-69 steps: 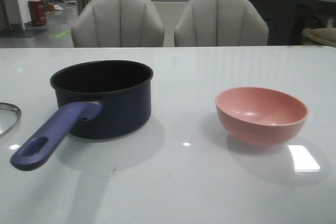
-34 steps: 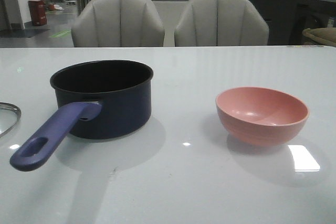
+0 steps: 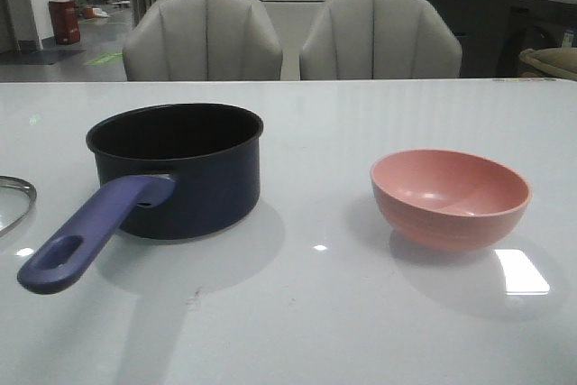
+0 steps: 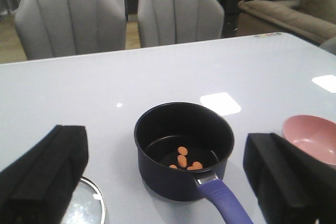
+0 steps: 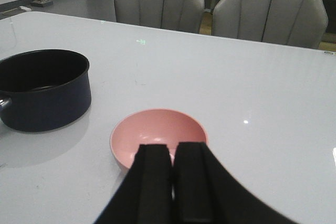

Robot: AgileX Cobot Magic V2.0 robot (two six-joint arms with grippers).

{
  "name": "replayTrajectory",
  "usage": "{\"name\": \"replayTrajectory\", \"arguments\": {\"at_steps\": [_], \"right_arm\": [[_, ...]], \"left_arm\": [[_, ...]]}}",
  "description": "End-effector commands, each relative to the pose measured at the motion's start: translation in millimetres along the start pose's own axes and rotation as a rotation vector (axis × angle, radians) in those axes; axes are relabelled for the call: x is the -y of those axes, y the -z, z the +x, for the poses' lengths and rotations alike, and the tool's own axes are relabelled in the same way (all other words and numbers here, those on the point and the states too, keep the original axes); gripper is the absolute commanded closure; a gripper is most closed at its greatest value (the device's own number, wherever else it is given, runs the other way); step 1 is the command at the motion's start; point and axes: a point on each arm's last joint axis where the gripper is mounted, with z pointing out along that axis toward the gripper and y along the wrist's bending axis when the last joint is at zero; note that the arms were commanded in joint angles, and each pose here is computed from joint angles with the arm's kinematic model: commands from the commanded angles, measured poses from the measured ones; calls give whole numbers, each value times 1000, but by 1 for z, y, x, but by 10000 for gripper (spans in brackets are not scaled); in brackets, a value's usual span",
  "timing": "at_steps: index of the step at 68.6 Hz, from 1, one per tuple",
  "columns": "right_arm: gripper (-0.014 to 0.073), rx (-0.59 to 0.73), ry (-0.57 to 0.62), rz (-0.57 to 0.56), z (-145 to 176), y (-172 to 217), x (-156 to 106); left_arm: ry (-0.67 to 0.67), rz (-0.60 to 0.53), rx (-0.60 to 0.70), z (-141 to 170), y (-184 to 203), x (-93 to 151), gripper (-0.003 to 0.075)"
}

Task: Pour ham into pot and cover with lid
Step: 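Release the bowl and withdraw the right gripper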

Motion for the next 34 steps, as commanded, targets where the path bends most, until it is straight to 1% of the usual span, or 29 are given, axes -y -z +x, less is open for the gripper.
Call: {"name": "replayTrajectory", "arguments": {"at_steps": [1, 7, 13, 18, 29, 34], "right_arm": [[433, 109, 5, 19, -17, 2, 1], [433, 109, 5, 19, -17, 2, 1], [433, 109, 5, 19, -17, 2, 1], [433, 109, 5, 19, -17, 2, 1], [433, 109, 5, 19, -17, 2, 1], [433, 109, 5, 19, -17, 2, 1]], "left_arm": [[35, -62, 36, -28, -25, -8, 61], [107, -131, -27, -32, -49, -22, 61], [222, -186, -91, -31, -69, -38, 61], [293, -239, -184, -27, -90, -55, 61], [356, -290, -390, -17, -127, -84, 61], [346, -304, -472, -14, -142, -94, 61]]}}
